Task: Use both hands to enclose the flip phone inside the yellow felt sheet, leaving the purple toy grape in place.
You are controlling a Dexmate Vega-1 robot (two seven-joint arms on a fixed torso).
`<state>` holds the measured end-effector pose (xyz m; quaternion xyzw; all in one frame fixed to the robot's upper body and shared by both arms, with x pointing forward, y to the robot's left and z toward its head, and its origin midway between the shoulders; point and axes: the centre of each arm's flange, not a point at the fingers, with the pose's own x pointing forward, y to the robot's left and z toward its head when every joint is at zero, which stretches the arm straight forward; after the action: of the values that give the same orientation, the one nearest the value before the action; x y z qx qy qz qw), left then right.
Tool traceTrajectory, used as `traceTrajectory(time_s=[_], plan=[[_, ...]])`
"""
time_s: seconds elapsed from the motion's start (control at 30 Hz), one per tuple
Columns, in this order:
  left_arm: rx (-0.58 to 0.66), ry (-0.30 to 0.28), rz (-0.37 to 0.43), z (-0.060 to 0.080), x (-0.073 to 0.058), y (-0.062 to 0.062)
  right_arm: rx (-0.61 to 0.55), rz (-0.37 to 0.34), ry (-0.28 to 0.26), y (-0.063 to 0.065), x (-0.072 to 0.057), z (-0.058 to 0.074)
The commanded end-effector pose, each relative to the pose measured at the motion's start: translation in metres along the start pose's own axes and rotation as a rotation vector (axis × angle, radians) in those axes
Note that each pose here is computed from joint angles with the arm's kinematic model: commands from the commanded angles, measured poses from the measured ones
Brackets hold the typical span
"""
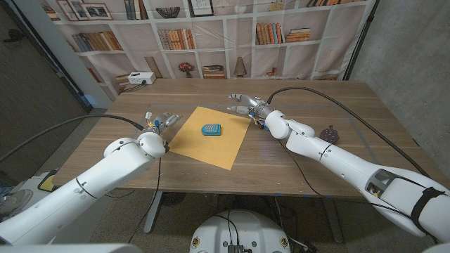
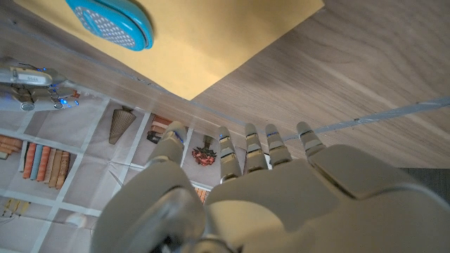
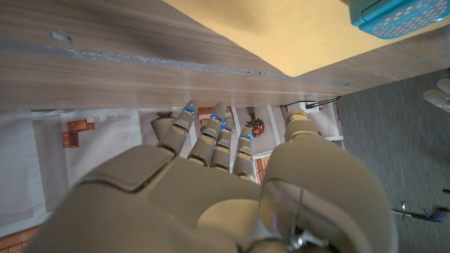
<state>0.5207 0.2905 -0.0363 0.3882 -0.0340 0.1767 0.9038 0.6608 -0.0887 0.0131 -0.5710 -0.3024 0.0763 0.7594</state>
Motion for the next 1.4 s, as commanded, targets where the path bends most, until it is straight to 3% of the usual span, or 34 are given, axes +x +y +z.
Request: traceTrajectory(time_s=[0.03,0.37,0.63,1.17,1.4], plan=[[0.193,0.078,-0.007,0.006,-0.021,0.007,-0.119,0.109,0.143,0.004,0.013,-0.012],[0.229,0.079,-0.012,0.007,-0.032,0.006,-0.244,0.115,0.221,0.014,0.015,-0.022],[0.214,0.064,0.001,0.007,-0.038,0.008,-0.319,0.086,0.242,0.021,0.011,-0.030],[0.180,0.031,-0.001,0.008,-0.035,0.013,-0.384,-0.087,0.146,0.040,-0.011,-0.042],[0.155,0.000,-0.007,0.009,-0.033,0.015,-0.426,-0.100,0.113,0.047,-0.015,-0.048]])
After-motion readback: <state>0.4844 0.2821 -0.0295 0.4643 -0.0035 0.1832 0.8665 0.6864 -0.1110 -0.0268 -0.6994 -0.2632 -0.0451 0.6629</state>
